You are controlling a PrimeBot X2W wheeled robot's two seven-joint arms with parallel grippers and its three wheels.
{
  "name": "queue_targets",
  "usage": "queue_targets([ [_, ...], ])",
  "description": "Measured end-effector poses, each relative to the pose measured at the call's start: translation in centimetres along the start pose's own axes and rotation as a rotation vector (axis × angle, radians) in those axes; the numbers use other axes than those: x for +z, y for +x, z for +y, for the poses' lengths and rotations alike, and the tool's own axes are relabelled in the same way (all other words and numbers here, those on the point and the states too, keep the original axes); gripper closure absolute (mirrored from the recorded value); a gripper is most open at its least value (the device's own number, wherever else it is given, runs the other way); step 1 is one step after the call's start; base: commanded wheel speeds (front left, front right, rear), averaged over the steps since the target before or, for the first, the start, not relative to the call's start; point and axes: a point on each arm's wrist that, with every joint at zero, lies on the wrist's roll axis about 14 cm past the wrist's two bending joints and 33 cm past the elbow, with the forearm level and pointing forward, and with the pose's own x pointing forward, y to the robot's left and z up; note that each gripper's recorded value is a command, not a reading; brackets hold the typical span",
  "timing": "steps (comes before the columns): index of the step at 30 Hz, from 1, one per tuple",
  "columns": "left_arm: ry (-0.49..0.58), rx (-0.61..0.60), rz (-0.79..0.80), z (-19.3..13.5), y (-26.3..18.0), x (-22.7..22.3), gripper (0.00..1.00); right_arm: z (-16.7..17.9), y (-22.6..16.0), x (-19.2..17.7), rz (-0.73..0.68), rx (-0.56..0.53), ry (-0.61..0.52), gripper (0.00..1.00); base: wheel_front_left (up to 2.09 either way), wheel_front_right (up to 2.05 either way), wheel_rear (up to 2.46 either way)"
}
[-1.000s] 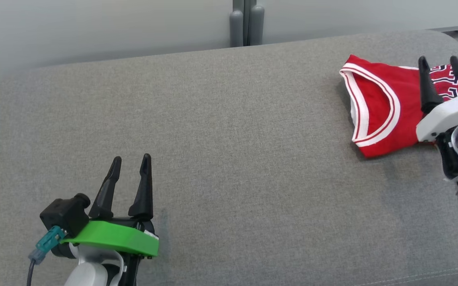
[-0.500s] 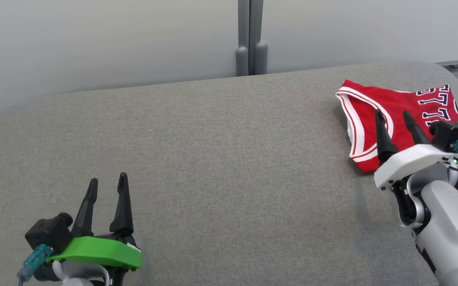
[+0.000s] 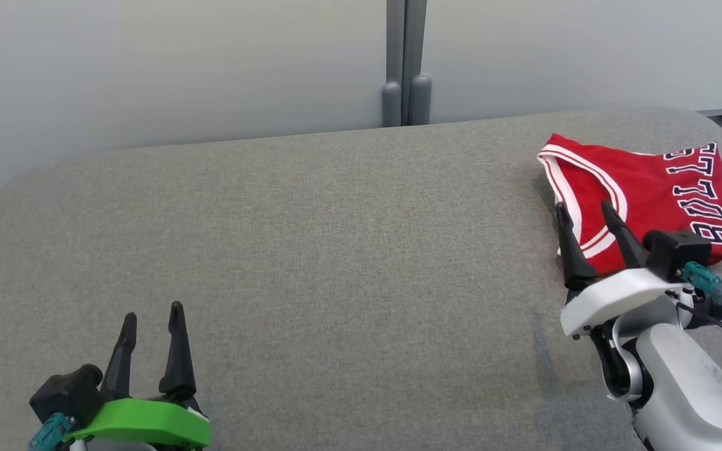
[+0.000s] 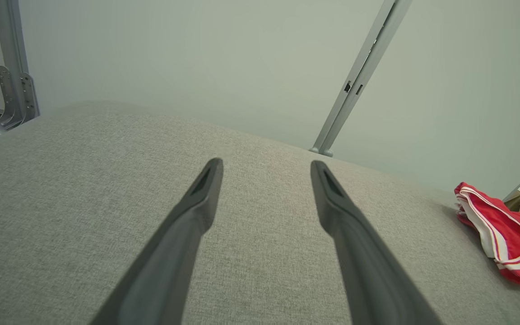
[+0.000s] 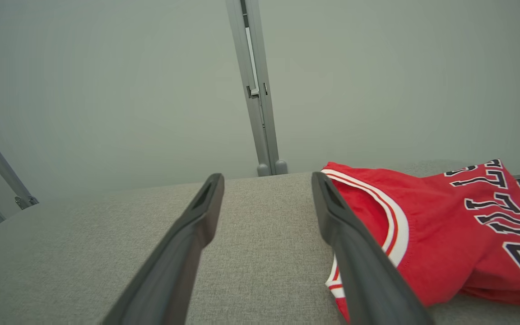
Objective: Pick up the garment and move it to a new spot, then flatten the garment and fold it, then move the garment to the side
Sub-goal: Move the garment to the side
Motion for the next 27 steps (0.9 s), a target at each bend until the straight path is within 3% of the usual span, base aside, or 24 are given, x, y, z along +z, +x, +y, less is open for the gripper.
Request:
queue_targets([
  [27,0.041,0.055,-0.031,1.5,-1.6,0.6,0.00,1.3,-3.4,-0.2,-0.034,-0.009,-0.017,0.00,0.00,0.00,0.00],
])
